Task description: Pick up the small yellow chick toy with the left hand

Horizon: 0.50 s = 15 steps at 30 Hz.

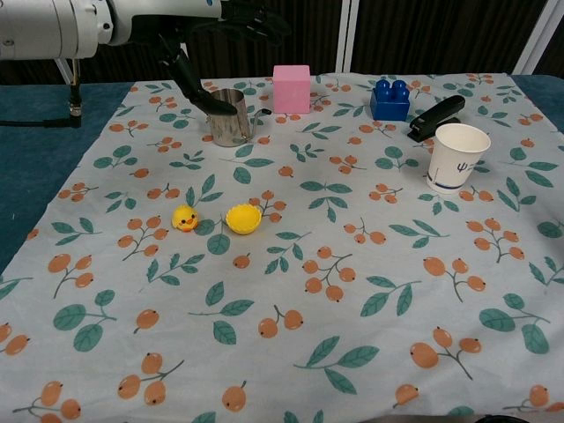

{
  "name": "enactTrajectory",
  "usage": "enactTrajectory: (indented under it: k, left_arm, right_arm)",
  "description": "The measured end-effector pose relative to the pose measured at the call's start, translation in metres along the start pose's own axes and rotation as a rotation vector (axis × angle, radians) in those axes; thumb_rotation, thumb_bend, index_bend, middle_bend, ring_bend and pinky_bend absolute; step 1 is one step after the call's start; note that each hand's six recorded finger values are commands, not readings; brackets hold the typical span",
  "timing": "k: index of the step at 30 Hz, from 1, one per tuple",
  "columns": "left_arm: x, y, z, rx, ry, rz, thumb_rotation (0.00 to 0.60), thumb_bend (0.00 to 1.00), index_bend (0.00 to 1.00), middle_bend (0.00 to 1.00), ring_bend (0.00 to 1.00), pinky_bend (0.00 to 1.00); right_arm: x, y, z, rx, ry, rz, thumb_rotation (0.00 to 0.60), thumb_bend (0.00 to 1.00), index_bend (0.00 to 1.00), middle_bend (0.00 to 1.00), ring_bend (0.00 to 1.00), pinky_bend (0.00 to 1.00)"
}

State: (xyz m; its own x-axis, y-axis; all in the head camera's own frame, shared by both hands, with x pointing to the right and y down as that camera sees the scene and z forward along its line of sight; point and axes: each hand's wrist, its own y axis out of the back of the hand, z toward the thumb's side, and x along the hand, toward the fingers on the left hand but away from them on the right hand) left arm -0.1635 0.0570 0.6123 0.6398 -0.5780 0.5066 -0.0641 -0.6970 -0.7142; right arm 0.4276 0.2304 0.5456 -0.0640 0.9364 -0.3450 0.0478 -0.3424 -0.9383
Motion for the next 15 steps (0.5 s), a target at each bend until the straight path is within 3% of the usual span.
enactTrajectory:
  k: [15]
  left_arm:
    - [-0.010, 0.002, -0.011, 0.013, 0.030, -0.005, 0.600, 0.26, 0.00, 0.05, 0.00, 0.00]
  right_arm:
    - [-0.001, 0.000, 0.000, 0.000, -0.003, 0.003, 0.600, 0.13, 0.06, 0.06, 0.09, 0.16]
